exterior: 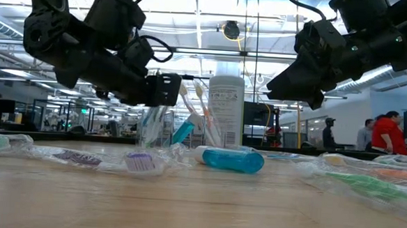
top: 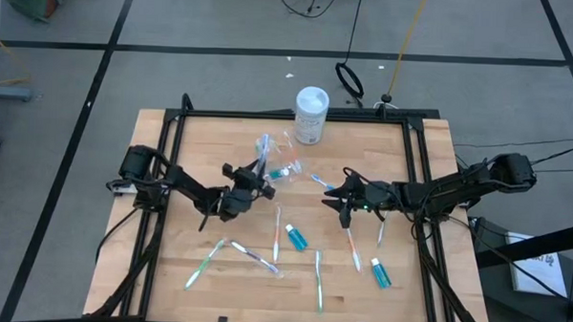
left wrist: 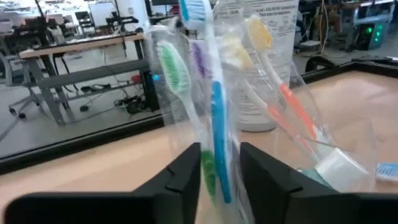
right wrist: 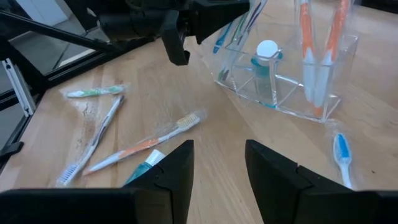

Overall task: Pick & Place toothbrushing station
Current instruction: Put the blue toothbrush into the transparent organizer

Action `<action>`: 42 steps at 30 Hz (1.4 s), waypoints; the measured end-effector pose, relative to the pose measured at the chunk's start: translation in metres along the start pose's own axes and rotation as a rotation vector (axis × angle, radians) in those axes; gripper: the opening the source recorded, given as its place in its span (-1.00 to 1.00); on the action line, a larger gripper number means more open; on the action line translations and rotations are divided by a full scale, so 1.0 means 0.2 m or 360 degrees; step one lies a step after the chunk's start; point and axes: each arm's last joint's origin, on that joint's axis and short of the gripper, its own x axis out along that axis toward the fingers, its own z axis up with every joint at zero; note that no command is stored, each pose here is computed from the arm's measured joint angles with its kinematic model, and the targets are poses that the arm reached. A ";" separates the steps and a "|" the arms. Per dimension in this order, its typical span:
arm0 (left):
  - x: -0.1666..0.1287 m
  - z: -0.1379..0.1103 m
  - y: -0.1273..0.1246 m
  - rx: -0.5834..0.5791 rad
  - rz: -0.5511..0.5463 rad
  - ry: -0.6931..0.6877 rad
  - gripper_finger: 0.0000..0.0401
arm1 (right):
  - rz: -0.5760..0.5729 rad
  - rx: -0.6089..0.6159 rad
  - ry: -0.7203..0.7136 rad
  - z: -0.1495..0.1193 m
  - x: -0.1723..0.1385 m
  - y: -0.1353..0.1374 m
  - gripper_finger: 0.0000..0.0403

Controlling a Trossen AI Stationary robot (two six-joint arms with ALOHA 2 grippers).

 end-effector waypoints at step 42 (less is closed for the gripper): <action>0.49 0.62 0.00 0.0413 -0.0821 0.0778 -0.17 | -0.0183 -0.0329 -0.0080 0.07 0.02 -0.13 -0.33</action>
